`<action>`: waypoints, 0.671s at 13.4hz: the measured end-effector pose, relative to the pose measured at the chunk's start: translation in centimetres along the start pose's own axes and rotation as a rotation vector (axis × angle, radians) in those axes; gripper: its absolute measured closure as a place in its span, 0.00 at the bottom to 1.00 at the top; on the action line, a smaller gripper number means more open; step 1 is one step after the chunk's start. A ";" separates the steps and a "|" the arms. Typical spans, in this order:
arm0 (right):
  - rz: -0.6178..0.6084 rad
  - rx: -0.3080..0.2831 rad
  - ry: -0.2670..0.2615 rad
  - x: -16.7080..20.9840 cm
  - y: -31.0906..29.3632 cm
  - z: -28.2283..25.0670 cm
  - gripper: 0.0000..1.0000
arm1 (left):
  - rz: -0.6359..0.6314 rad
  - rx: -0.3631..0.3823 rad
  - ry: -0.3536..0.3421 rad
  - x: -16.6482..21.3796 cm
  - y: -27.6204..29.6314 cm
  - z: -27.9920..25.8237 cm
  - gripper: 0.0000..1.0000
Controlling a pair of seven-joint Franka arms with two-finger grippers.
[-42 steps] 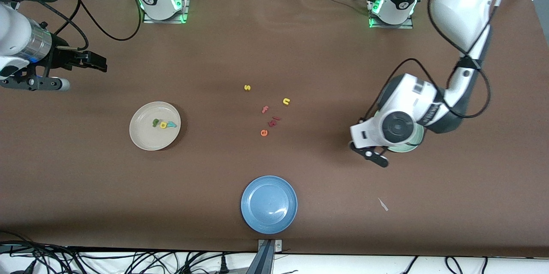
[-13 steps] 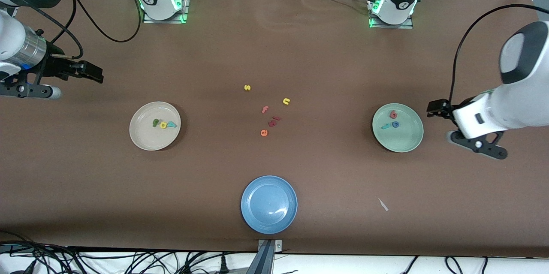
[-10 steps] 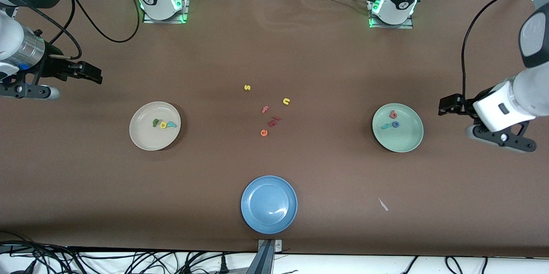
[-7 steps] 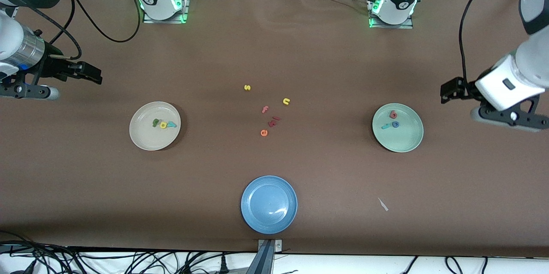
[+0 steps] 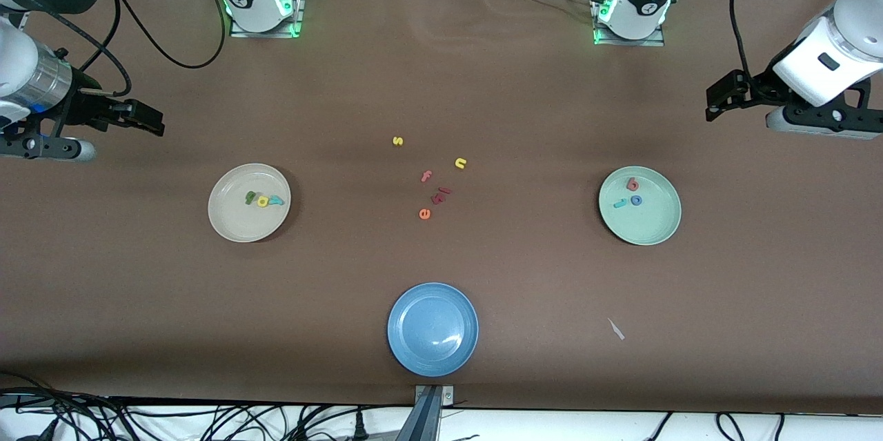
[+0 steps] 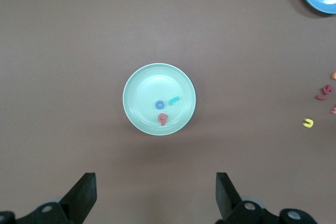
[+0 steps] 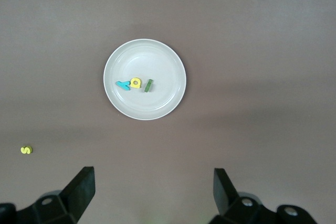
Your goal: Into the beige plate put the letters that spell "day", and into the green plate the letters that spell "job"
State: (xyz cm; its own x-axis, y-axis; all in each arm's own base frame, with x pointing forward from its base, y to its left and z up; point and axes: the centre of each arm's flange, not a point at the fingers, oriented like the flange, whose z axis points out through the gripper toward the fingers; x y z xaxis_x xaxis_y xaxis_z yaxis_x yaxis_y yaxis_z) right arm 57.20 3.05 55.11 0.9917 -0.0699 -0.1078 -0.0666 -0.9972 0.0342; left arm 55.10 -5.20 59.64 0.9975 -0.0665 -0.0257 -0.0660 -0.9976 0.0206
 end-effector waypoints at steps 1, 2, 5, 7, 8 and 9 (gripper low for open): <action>0.000 0.000 0.000 0.0 0.0 0.0 0.00 | -0.004 0.000 -0.001 0.1 -0.2 0.3 0.00; 0.000 0.000 0.000 0.0 0.0 0.0 0.00 | -0.005 0.000 -0.001 0.1 -0.3 0.4 0.00; 0.000 0.000 0.000 0.0 0.0 0.0 0.00 | -0.001 0.009 -0.003 0.1 -0.1 0.4 0.00; 0.000 0.000 0.000 0.0 0.0 0.0 0.00 | 0.000 0.010 -0.008 0.1 -0.1 0.6 0.00; 0.000 0.000 0.000 0.0 0.0 0.0 0.00 | 0.001 0.010 -0.011 0.1 -0.1 0.6 0.00; 0.000 0.000 0.001 0.0 0.0 0.0 0.00 | 0.001 0.011 -0.016 0.0 -0.1 0.7 0.00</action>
State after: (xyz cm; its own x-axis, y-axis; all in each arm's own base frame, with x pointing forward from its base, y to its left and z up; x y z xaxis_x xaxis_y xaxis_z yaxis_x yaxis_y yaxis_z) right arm 57.21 3.05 55.12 0.9918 -0.0701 -0.1071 -0.0668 -0.9972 0.0341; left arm 55.13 -5.16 58.97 0.9968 -0.0681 -0.0421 -0.0678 -0.9977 0.0100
